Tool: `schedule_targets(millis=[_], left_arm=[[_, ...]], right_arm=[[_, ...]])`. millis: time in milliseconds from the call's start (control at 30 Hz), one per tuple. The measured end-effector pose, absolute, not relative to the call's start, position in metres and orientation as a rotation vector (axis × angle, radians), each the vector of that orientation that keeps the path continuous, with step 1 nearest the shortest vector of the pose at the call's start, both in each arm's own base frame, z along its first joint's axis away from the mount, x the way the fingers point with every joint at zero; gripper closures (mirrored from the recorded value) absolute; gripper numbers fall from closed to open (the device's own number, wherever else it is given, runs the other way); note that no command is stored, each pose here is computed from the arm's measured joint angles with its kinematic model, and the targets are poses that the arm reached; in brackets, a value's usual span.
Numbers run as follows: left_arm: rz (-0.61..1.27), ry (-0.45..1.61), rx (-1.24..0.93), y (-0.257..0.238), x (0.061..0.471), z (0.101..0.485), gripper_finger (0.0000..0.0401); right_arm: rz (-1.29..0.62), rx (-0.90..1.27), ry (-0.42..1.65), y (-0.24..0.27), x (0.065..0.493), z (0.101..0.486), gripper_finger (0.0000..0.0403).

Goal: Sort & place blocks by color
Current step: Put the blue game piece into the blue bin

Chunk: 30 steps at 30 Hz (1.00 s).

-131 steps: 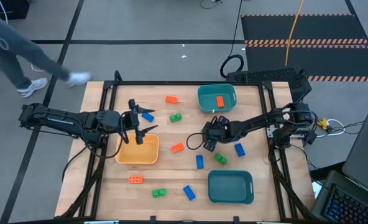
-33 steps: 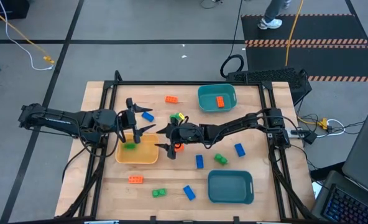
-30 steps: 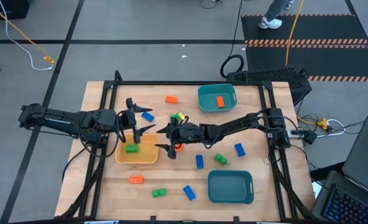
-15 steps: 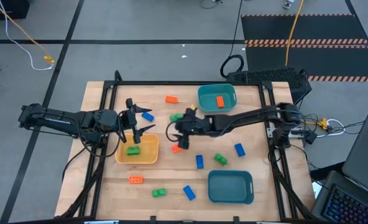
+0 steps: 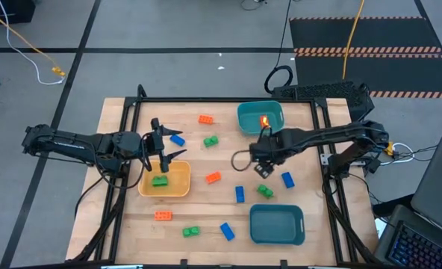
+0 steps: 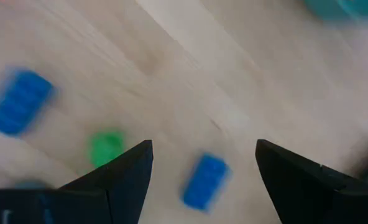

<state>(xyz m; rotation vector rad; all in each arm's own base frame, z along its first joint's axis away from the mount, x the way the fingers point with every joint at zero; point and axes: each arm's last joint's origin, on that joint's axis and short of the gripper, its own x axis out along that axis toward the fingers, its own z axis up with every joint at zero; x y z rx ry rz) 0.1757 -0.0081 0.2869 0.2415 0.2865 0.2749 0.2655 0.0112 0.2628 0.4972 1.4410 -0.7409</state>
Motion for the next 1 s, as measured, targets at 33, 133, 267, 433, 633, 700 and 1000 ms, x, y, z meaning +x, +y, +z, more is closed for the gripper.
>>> schedule_targets(millis=[33, 133, 267, 433, 633, 700, 1000], left_arm=[[0.275, 0.286, 0.241, -0.008, 0.176, 0.287, 0.0093], [0.275, 0.287, 0.240, -0.008, 0.176, 0.287, 0.0093], [0.275, 0.288, 0.241, -0.008, 0.176, 0.287, 0.0093], [0.274, 0.294, 0.243, -0.008, 0.175, 0.286, 0.0093], [0.273, 0.297, 0.248, -0.008, 0.175, 0.286, 0.0093], [0.273, 0.298, 0.248, -0.008, 0.175, 0.286, 0.0093], [0.273, 0.302, 0.248, -0.008, 0.175, 0.285, 0.0093]], right_arm=[[-0.768, 0.493, 1.473, 0.014, 0.261, 0.262, 0.0127], [-0.781, 0.521, 1.514, 0.021, 0.257, 0.254, 0.0127], [-0.772, 0.563, 1.587, 0.028, 0.250, 0.239, 0.0127], [-0.800, 0.590, 1.680, 0.033, 0.237, 0.216, 0.0127], [-0.782, 0.636, 1.683, 0.036, 0.232, 0.193, 0.0127], [-0.762, 0.653, 1.669, 0.037, 0.231, 0.185, 0.0127], [-0.784, 0.637, 1.699, 0.032, 0.215, 0.157, 0.0127]])
